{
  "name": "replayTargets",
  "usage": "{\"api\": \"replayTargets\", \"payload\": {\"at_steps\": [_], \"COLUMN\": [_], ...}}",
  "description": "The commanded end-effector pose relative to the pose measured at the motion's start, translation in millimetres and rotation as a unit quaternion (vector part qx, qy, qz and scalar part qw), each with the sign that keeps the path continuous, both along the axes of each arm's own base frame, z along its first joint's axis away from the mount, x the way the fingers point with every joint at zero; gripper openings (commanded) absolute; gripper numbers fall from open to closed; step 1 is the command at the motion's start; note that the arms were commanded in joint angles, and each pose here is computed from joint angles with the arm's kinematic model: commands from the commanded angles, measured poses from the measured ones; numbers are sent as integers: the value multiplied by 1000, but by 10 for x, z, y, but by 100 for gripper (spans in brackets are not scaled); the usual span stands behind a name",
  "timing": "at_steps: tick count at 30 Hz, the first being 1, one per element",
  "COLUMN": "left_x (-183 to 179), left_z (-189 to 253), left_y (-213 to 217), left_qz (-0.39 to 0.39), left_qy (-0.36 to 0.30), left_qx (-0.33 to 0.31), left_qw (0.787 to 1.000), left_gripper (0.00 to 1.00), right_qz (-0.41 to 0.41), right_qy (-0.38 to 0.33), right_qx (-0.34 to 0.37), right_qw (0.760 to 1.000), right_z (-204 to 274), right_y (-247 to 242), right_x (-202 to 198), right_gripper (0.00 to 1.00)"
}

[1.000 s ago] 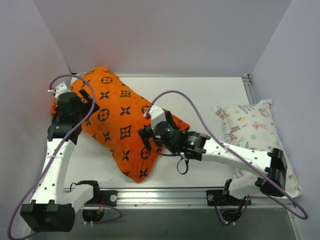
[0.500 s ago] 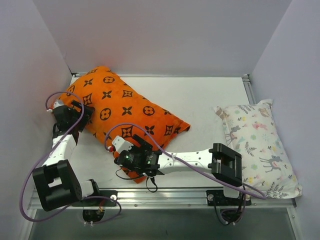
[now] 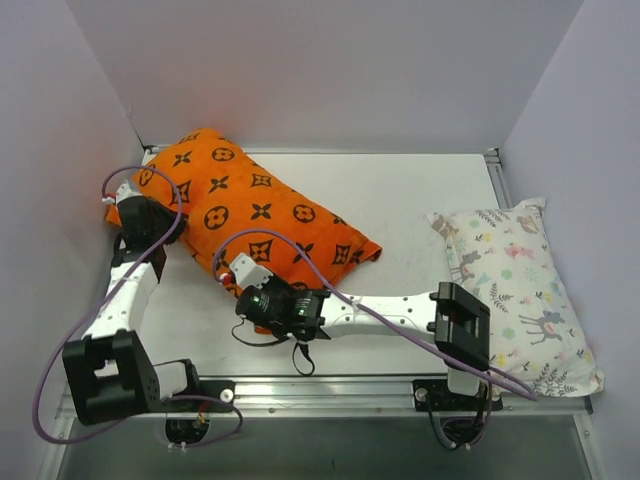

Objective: Remove the pillowcase from the pillow

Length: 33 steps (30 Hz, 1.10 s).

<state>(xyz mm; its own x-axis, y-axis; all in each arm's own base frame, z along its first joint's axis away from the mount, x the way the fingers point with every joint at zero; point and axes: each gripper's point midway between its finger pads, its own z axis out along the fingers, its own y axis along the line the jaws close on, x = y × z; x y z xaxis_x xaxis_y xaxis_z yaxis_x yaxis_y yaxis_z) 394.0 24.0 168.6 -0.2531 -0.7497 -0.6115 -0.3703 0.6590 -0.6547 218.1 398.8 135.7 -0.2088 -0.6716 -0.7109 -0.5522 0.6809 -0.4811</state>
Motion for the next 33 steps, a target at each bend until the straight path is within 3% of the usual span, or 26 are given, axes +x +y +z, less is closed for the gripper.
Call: {"api": "replayTargets", "payload": {"at_steps": [1, 4, 5, 9, 12, 14, 15, 17, 19, 22, 25, 30, 32, 33], "left_x": [-195, -458, -594, -907, -778, -523, -439, -178, -2, 247, 285, 256, 279, 281], "left_z": [690, 1319, 1581, 2381, 2608, 2435, 2326, 1910, 1603, 854, 407, 82, 69, 79], "left_y": [16, 33, 16, -122, -431, -804, -929, -1297, -1507, -1832, -2095, -2313, -2314, -2296], "left_qz": [-7, -8, -9, -16, -63, -98, -110, -149, -168, -200, -222, -241, -242, -243], "left_qy": [-32, -75, -104, -175, -192, -161, -146, -98, -72, 2, 37, 58, 59, 62], "left_qx": [70, 120, 135, 180, 176, 185, 198, 205, 179, 168, 168, 159, 162, 169], "left_qw": [997, 990, 985, 968, 964, 964, 963, 962, 967, 965, 960, 956, 955, 953], "left_gripper": [0, 0, 0, 0, 0, 0, 0, 0, 0, 0, 0, 0, 4, 6], "right_qz": [24, 97, 144, 222, 189, 123, 67, 22, -36, -149, -220, -269, -279, -288], "right_qy": [22, 98, 133, 170, 213, 260, 259, 301, 320, 363, 387, 353, 341, 322], "right_qx": [68, 141, 180, 271, 331, 359, 379, 396, 420, 416, 401, 398, 382, 378], "right_qw": [997, 980, 964, 921, 900, 888, 886, 867, 848, 821, 801, 803, 812, 819], "right_z": [634, 1037, 1265, 1965, 2109, 1836, 1714, 1282, 999, 235, -243, -195, -125, 19], "right_y": [-6, 119, 164, 79, -212, -448, -689, -863, -1140, -1517, -1774, -1944, -2001, -2037], "right_x": [-90, -438, -660, -1033, -770, -496, -124, 29, 360, 718, 908, 1348, 1432, 1520], "right_gripper": [0, 0, 0, 0, 0, 0, 0, 0, 0, 0, 0, 2, 24, 48]}}
